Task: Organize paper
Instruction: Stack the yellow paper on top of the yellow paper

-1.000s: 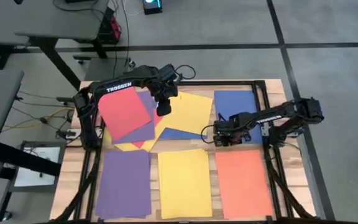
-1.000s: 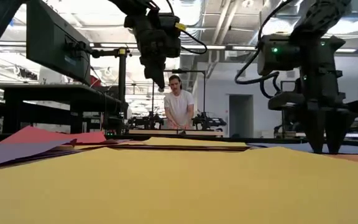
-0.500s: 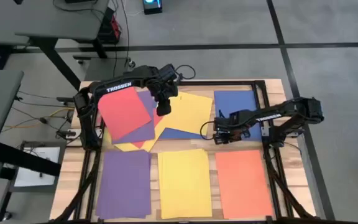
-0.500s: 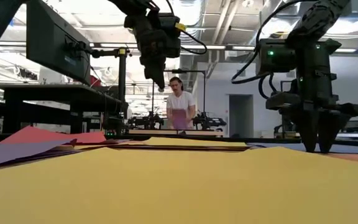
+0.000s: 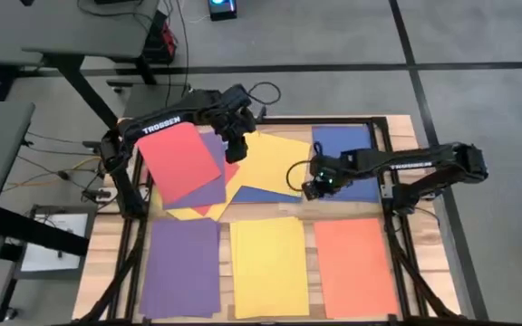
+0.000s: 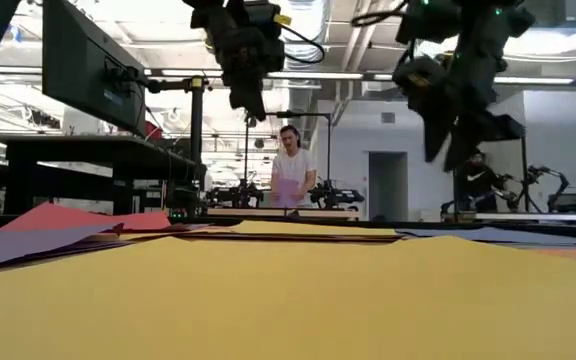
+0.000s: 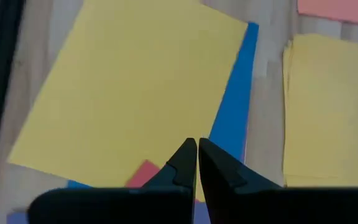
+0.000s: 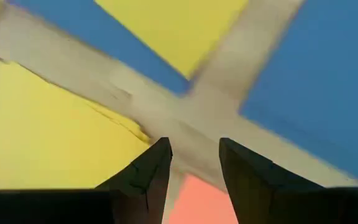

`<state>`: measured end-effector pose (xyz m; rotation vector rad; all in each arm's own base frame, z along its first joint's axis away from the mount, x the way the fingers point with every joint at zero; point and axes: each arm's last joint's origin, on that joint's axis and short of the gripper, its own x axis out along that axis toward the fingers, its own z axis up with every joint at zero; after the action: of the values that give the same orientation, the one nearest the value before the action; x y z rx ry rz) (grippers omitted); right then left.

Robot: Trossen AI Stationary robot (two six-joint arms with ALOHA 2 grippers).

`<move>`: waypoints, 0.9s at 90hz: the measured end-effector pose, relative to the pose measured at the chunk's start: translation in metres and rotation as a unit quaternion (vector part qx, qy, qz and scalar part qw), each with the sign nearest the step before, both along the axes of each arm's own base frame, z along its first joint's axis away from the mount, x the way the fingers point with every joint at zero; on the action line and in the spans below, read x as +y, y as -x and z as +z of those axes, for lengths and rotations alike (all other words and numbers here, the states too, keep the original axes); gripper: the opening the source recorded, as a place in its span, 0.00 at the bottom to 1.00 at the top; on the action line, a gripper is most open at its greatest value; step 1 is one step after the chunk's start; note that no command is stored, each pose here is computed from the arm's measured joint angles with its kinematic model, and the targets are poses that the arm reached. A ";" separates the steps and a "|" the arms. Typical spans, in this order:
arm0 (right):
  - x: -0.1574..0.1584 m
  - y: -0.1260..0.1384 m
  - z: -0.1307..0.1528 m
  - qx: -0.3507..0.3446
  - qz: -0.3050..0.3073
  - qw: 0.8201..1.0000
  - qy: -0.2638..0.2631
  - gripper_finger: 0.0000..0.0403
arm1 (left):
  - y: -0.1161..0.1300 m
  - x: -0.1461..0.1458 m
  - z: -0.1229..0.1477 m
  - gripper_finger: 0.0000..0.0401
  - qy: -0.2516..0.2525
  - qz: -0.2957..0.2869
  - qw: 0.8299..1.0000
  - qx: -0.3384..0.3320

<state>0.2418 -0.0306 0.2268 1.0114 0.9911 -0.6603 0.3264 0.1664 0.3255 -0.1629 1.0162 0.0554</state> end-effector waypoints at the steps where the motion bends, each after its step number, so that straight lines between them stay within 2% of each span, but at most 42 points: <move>1: -0.001 0.000 0.001 -0.004 -0.001 1.000 0.001 0.33 | 0.000 0.000 0.000 0.00 0.000 0.001 1.000 -0.001; 14: -0.021 -0.003 0.003 -0.035 -0.037 0.999 0.004 0.35 | 0.001 0.000 -0.001 0.00 0.013 -0.002 1.000 -0.005; 25: -0.045 -0.016 -0.010 -0.050 -0.058 0.997 0.015 0.41 | -0.005 0.000 -0.016 0.00 0.060 -0.008 0.998 -0.025; 35: -0.066 -0.025 -0.027 -0.048 -0.077 0.996 0.016 0.46 | -0.009 0.001 -0.042 0.00 0.076 0.008 0.996 -0.038; 48: -0.085 -0.027 -0.055 0.001 -0.098 0.995 0.007 0.48 | -0.011 -0.003 -0.083 0.00 0.093 0.040 0.994 -0.051; 60: -0.089 -0.030 -0.071 0.022 -0.095 0.995 0.000 0.48 | -0.010 -0.010 -0.118 0.00 0.104 0.072 0.989 -0.074; 69: -0.091 -0.035 -0.076 0.014 -0.094 0.995 -0.001 0.48 | -0.009 -0.014 -0.134 0.00 0.109 0.088 0.985 -0.097; 81: -0.091 -0.035 -0.087 0.038 -0.095 0.995 -0.009 0.47 | -0.004 -0.022 -0.153 0.00 0.108 0.101 0.984 -0.095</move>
<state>0.2771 -0.1213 0.1402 1.1129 0.9757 -0.8532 0.3306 0.1440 0.1729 -0.4610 0.8107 0.1131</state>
